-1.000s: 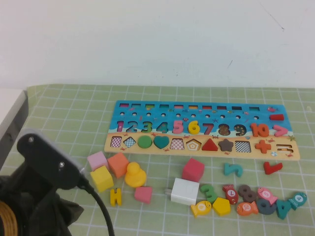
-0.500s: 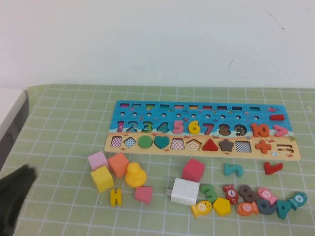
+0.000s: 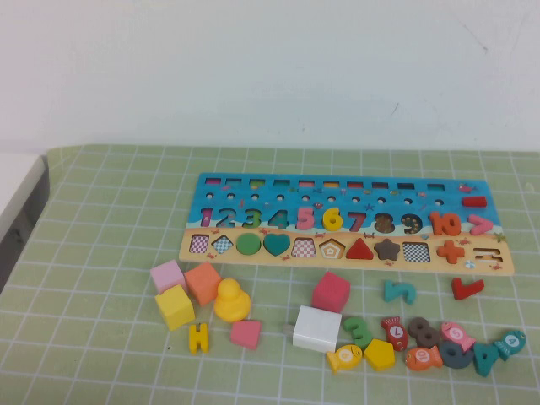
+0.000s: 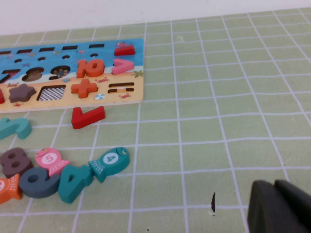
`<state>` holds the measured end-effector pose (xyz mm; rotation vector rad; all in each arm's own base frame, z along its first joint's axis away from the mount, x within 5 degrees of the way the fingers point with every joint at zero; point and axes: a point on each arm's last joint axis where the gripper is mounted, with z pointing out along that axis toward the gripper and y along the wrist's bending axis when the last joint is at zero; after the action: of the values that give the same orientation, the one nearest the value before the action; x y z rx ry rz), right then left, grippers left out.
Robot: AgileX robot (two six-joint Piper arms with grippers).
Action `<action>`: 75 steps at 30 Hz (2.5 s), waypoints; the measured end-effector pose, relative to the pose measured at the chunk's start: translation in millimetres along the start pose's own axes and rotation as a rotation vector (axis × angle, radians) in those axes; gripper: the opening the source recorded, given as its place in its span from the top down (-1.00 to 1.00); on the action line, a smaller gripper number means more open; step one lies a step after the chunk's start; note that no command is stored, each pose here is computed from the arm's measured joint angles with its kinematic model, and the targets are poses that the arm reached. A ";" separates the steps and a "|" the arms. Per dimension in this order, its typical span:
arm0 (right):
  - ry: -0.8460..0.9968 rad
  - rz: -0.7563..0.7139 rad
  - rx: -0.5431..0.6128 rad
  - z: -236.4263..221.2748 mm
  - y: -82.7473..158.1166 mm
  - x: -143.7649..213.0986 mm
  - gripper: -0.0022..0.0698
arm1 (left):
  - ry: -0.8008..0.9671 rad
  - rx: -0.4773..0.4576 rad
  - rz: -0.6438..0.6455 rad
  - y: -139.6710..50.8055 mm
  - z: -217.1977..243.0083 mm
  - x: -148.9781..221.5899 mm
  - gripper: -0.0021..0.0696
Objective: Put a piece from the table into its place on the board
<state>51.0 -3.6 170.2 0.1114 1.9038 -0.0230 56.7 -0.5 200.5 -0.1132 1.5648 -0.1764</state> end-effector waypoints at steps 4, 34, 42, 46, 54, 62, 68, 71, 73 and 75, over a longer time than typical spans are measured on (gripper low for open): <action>0.000 0.000 0.000 0.0 0.0 0.0 0.95 | 0.079 -0.079 -0.002 7.2 -0.6 7.1 0.95; 0.000 0.000 0.000 0.0 0.0 0.0 0.95 | 0.284 0.056 0.122 -3.6 -4.2 25.5 0.95; 0.000 0.000 0.000 0.0 0.0 0.0 0.95 | 0.287 0.058 0.111 -3.8 -4.3 25.7 0.95; 0.000 0.000 0.000 0.0 0.0 0.0 0.95 | 0.288 0.058 0.107 -3.9 -4.3 25.8 0.95; 0.000 0.000 0.000 0.0 0.0 0.0 0.95 | 0.289 0.058 0.107 -3.9 -4.3 25.9 0.95; 0.000 0.000 0.000 0.0 0.0 0.0 0.95 | 0.289 0.058 0.107 -3.9 -4.3 25.9 0.95; 0.000 0.000 0.000 0.0 0.0 0.0 0.95 | 0.289 0.058 0.107 -3.9 -4.3 25.9 0.95; 0.000 0.000 0.000 0.0 0.0 0.0 0.95 | 0.289 0.059 0.105 -4.0 -4.3 25.9 0.95; 0.000 0.002 0.000 0.0 0.0 0.0 0.95 | 0.289 0.059 0.105 -4.0 -4.3 25.9 0.95; 0.000 0.002 0.000 0.0 0.0 0.0 0.95 | 0.289 0.059 0.105 -4.0 -4.3 25.9 0.95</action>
<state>51.0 -3.6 170.2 0.1132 1.9037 -0.0217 52.1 -9.0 175.7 0.0431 1.8471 -0.1610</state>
